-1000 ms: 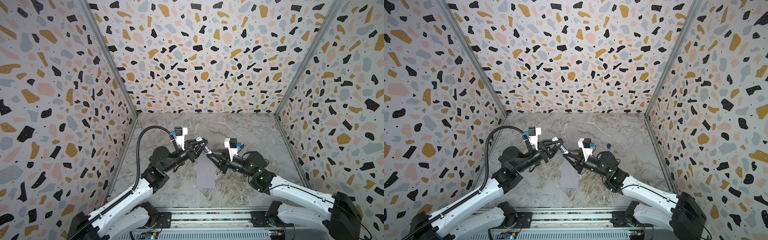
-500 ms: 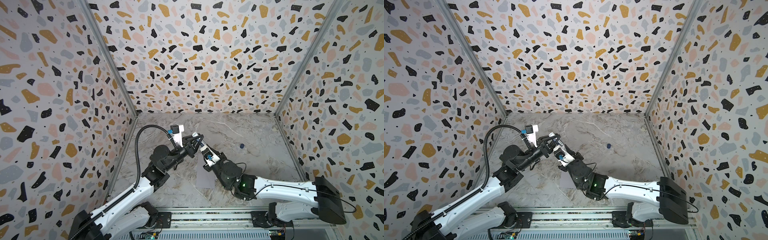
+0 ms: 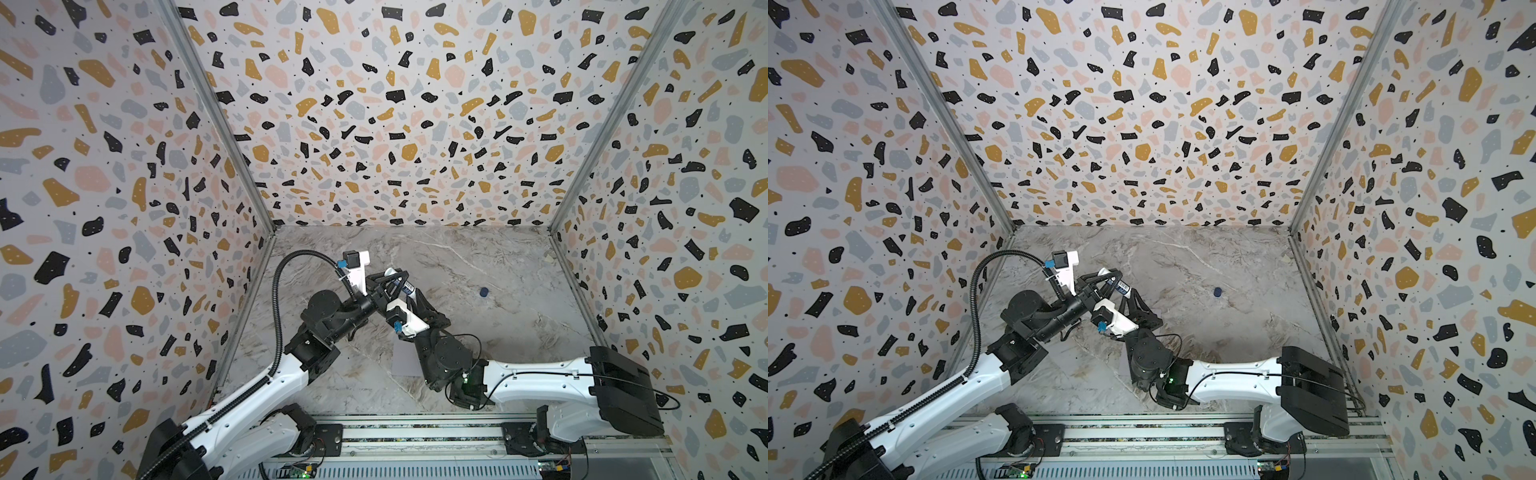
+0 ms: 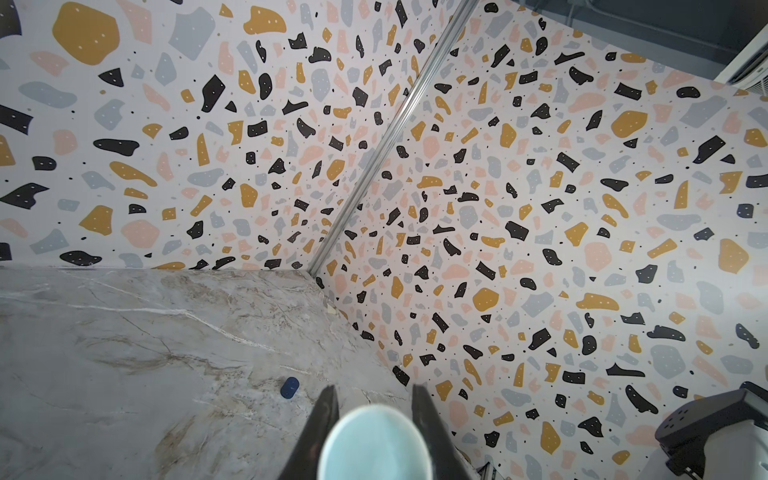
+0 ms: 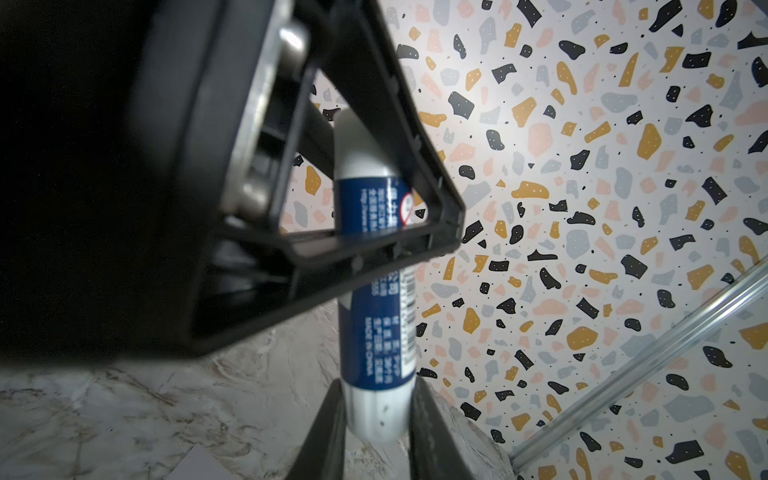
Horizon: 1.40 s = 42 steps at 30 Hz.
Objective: Place the letter into the envelope and seal it
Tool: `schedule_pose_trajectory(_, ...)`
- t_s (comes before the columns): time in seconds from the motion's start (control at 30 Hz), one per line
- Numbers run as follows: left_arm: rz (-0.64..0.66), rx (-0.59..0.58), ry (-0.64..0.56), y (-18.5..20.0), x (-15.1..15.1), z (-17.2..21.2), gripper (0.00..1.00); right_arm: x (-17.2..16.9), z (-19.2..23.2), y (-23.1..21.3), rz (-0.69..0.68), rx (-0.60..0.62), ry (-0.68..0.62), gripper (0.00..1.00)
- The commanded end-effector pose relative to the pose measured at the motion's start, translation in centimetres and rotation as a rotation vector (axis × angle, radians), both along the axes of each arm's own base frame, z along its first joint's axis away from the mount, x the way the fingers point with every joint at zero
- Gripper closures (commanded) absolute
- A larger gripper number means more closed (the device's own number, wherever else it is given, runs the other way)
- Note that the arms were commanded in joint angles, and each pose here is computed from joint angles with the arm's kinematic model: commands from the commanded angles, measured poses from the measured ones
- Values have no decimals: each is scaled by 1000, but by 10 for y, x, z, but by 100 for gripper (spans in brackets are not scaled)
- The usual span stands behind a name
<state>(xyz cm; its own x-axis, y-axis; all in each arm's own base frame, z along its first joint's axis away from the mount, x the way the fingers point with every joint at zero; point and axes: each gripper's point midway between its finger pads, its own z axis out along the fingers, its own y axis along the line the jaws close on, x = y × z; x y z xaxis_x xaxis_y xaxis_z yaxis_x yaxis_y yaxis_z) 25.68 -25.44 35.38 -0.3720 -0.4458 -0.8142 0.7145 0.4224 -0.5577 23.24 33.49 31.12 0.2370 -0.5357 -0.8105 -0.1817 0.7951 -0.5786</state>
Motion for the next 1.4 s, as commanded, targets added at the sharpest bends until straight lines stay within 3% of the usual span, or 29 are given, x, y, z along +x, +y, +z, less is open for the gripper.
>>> schedule_pose_trajectory(0.0, -129, 10, 2, -15, -23, -4, 100, -2, 24, -4, 83, 132, 29, 92)
schedule_pose_trajectory(0.13, -123, 17, -8, -15, -23, -1, 100, 1, 20, -7, 191, 216, 135, 78)
schedule_pose_trajectory(0.4, -121, 4, -41, -12, -27, 11, 100, -27, 14, -5, 680, 398, 387, 28)
schedule_pose_trajectory(0.57, -128, -7, -60, -10, -30, 15, 100, -41, 18, -22, 926, 539, 512, 18)
schedule_pose_trajectory(0.7, -139, -18, -70, -10, -33, 19, 100, -45, 19, -25, 1049, 580, 596, 18)
schedule_pose_trajectory(0.87, -153, -28, -74, -12, -35, 20, 100, -48, 19, -20, 1130, 594, 656, 29)
schedule_pose_trajectory(1.23, -178, -26, -68, -15, -36, 19, 100, -45, 29, -15, 1163, 613, 638, 46)
schedule_pose_trajectory(1.37, -183, -24, -65, -16, -37, 18, 100, -44, 28, -14, 1162, 614, 640, 59)
